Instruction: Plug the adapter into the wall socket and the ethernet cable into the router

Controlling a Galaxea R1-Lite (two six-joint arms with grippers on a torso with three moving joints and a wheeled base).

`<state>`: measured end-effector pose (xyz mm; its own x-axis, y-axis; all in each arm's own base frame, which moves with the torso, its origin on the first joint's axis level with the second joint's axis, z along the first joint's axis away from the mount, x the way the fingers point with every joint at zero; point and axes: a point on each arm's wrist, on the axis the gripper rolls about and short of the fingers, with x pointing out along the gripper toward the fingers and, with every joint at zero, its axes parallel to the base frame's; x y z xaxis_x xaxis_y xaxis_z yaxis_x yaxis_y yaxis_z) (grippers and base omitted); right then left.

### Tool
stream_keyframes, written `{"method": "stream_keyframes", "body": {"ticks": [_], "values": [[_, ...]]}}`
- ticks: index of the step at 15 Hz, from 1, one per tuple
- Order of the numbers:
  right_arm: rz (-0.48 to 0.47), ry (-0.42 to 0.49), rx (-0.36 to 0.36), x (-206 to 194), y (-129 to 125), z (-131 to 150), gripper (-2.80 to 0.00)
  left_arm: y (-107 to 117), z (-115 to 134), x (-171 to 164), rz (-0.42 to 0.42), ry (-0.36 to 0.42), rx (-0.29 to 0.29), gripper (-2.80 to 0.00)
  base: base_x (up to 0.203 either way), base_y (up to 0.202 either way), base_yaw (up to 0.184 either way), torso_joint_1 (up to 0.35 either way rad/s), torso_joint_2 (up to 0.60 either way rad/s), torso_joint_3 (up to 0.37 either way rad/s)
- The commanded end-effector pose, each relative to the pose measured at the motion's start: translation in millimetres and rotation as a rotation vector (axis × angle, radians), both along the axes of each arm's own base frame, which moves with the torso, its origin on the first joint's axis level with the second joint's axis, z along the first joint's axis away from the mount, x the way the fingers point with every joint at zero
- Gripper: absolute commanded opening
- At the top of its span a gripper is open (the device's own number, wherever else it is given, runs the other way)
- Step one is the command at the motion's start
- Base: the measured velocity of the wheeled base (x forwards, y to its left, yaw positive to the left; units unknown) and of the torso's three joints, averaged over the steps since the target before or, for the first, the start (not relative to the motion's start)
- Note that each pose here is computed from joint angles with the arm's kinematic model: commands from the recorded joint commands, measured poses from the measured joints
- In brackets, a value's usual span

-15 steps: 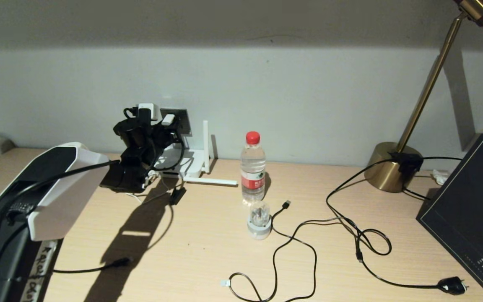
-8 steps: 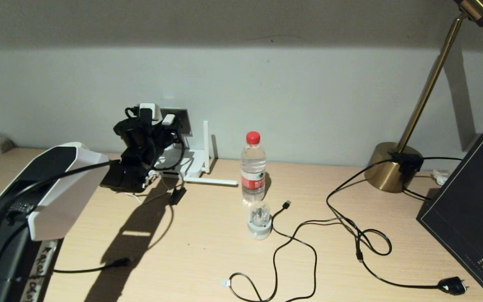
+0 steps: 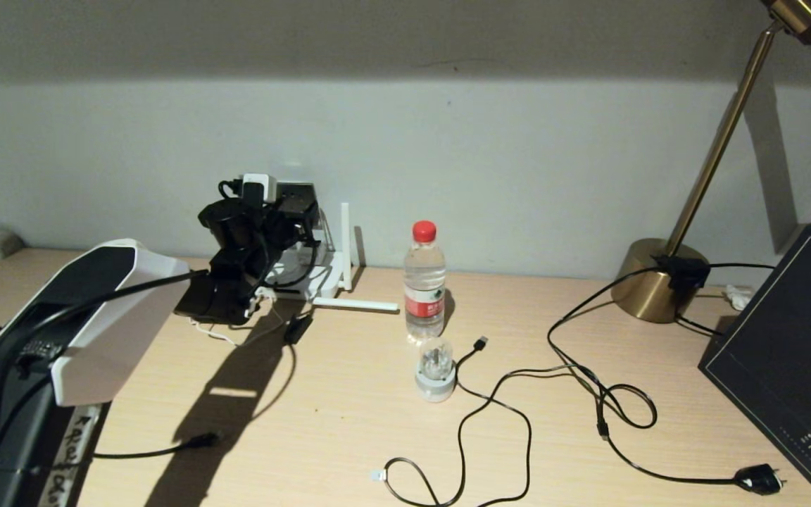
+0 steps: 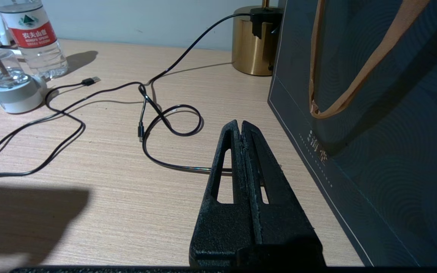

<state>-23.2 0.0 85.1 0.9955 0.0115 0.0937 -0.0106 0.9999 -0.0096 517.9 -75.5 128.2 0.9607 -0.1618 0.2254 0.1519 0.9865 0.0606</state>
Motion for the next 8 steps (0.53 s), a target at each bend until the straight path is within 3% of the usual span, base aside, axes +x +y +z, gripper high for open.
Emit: {"method": "stream_keyframes", "body": {"ticks": [1, 4, 8], "values": [[0.001, 0.036, 0.000, 2.9, 0.0, -9.7, -2.80, 0.8, 2.1, -0.8, 0.002, -0.009, -0.002, 0.00, 0.000, 0.000, 0.000, 0.000, 0.00, 0.000], [0.001, 0.036, -0.002, 2.9, 0.0, -9.7, -2.80, 2.0, -1.1, -4.0, 0.006, 0.011, 0.014, 0.00, 0.000, 0.000, 0.000, 0.000, 0.00, 0.000], [0.001, 0.036, 0.000, 2.9, 0.0, -9.7, -2.80, 3.5, -12.2, -23.6, -0.037, 0.080, 0.106, 0.00, 0.000, 0.000, 0.000, 0.000, 0.00, 0.000]]}}
